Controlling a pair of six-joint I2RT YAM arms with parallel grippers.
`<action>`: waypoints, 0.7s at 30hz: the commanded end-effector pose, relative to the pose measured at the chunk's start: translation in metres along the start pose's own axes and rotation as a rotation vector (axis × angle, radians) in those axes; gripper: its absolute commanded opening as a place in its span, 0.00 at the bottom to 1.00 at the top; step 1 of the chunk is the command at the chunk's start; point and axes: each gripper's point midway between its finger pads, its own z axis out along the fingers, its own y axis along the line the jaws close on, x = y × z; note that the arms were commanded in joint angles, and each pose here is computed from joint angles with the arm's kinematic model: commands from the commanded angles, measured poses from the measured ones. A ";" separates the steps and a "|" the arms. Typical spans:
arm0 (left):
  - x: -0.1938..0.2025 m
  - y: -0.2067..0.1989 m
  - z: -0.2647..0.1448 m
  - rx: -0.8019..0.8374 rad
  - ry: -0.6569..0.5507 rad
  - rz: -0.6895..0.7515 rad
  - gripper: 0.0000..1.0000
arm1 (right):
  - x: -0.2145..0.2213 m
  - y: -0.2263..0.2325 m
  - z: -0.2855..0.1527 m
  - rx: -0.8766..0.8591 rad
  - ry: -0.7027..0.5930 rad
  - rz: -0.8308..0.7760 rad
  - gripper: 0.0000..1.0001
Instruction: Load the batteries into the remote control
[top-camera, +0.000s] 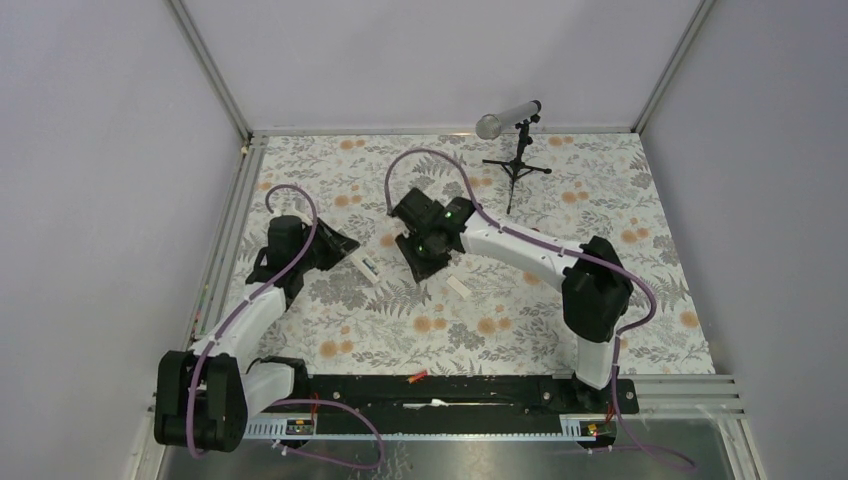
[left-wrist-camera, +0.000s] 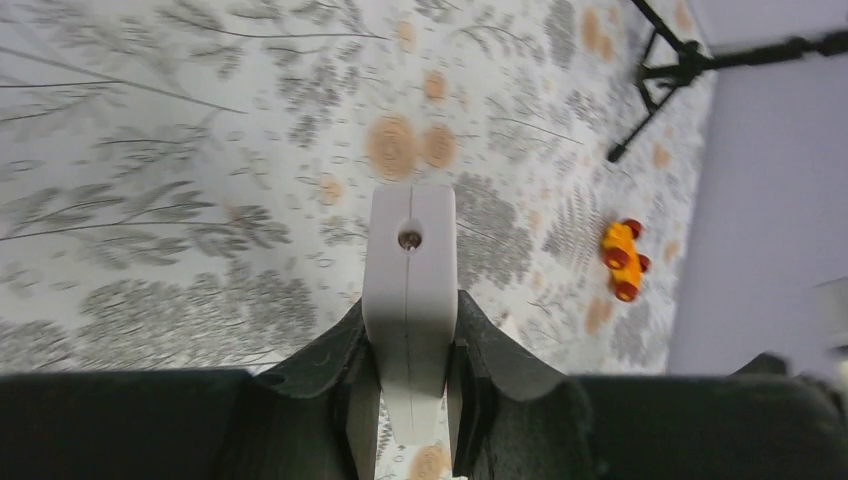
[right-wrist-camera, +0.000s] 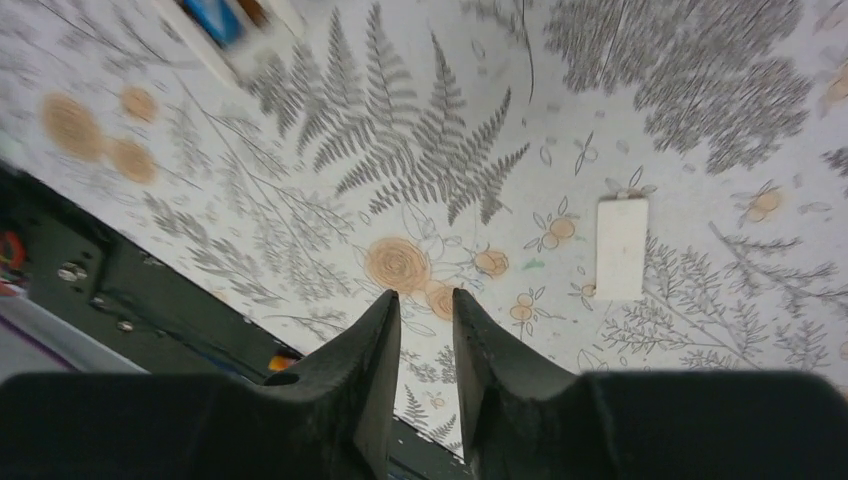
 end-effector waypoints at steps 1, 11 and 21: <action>-0.031 0.013 -0.019 -0.156 -0.128 0.053 0.00 | 0.030 0.013 0.010 -0.032 -0.022 -0.093 0.36; -0.044 0.024 -0.042 -0.233 -0.175 0.070 0.00 | 0.134 0.070 -0.001 -0.322 -0.036 -0.443 0.48; -0.036 0.026 -0.048 -0.218 -0.160 0.065 0.00 | 0.203 0.086 0.001 -0.387 0.060 -0.643 0.46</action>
